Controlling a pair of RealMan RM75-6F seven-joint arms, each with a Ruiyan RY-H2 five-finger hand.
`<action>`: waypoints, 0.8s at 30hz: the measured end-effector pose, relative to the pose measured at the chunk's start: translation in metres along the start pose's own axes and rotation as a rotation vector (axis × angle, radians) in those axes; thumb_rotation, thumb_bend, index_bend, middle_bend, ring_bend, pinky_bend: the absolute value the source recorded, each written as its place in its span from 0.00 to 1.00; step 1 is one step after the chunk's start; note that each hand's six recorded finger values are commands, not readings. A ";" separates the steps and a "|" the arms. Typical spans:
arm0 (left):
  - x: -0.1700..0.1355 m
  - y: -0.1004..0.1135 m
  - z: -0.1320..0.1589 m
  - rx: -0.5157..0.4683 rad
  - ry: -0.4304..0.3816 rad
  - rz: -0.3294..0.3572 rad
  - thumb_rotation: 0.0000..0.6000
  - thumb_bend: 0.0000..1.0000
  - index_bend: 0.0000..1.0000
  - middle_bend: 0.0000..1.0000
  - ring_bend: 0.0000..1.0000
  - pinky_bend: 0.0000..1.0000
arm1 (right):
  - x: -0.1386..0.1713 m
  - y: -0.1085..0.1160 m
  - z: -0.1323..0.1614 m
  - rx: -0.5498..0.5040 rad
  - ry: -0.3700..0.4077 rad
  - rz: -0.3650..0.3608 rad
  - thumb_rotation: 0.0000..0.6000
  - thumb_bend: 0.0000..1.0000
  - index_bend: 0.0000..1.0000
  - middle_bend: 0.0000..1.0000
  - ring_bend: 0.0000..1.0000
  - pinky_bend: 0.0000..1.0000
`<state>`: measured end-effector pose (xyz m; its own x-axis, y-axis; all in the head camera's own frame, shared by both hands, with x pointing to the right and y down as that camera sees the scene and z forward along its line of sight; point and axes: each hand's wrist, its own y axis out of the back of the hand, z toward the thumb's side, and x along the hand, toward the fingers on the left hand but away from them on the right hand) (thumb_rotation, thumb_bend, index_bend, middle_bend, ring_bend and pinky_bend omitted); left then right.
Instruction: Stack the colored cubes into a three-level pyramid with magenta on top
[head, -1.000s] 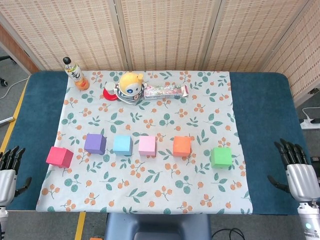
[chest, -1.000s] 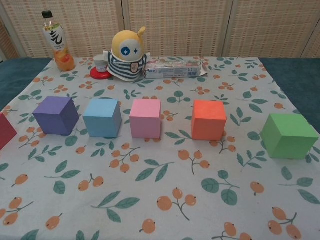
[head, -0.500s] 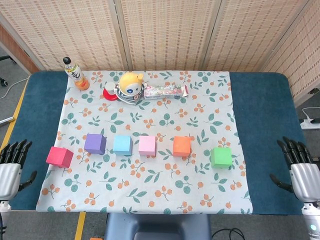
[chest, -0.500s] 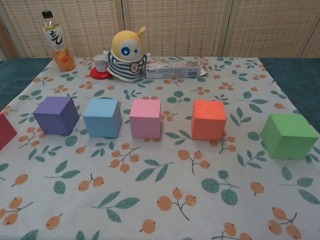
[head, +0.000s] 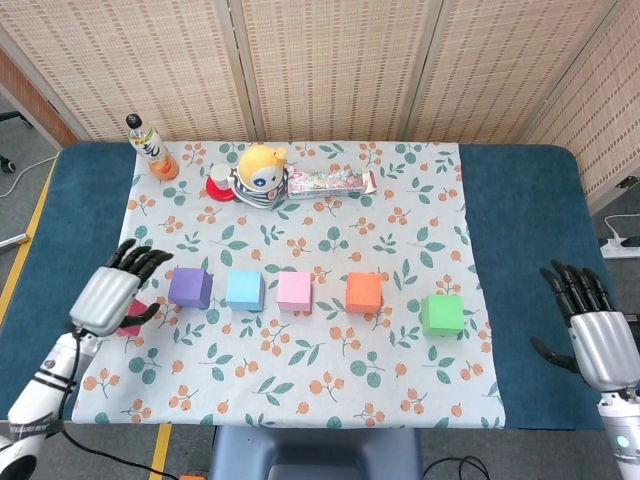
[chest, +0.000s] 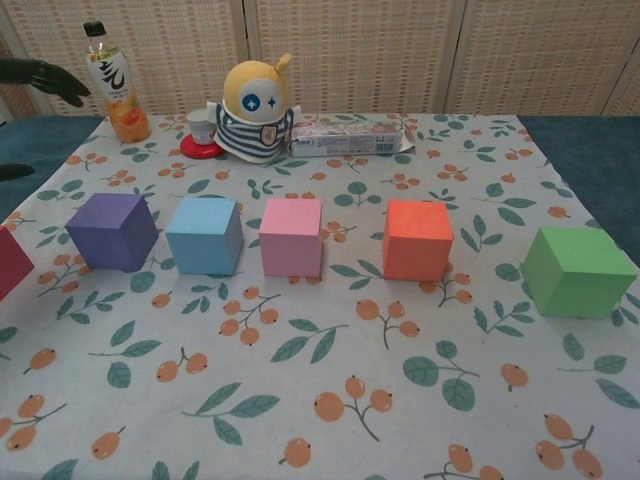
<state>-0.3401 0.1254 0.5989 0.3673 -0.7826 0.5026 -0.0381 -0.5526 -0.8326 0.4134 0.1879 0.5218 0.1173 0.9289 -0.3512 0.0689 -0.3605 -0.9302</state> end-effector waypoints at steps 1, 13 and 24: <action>0.010 -0.003 0.007 -0.007 -0.018 -0.025 1.00 0.33 0.15 0.16 0.11 0.06 | -0.001 -0.001 0.000 0.000 -0.001 0.002 1.00 0.07 0.00 0.00 0.00 0.00; 0.079 -0.048 0.051 -0.002 -0.066 -0.184 1.00 0.33 0.08 0.11 0.05 0.04 | -0.008 -0.009 0.001 -0.005 0.005 0.021 1.00 0.08 0.00 0.00 0.00 0.00; 0.093 -0.079 0.073 -0.031 -0.071 -0.240 1.00 0.33 0.09 0.11 0.05 0.04 | -0.009 -0.013 -0.001 -0.016 0.003 0.030 1.00 0.07 0.00 0.00 0.00 0.00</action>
<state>-0.2350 0.1172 0.6945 0.4337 -0.6062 0.6666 0.0297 -0.7298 -0.6830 0.4121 0.1847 0.5371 0.1229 0.9175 -0.3782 0.0813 -0.3891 -0.9176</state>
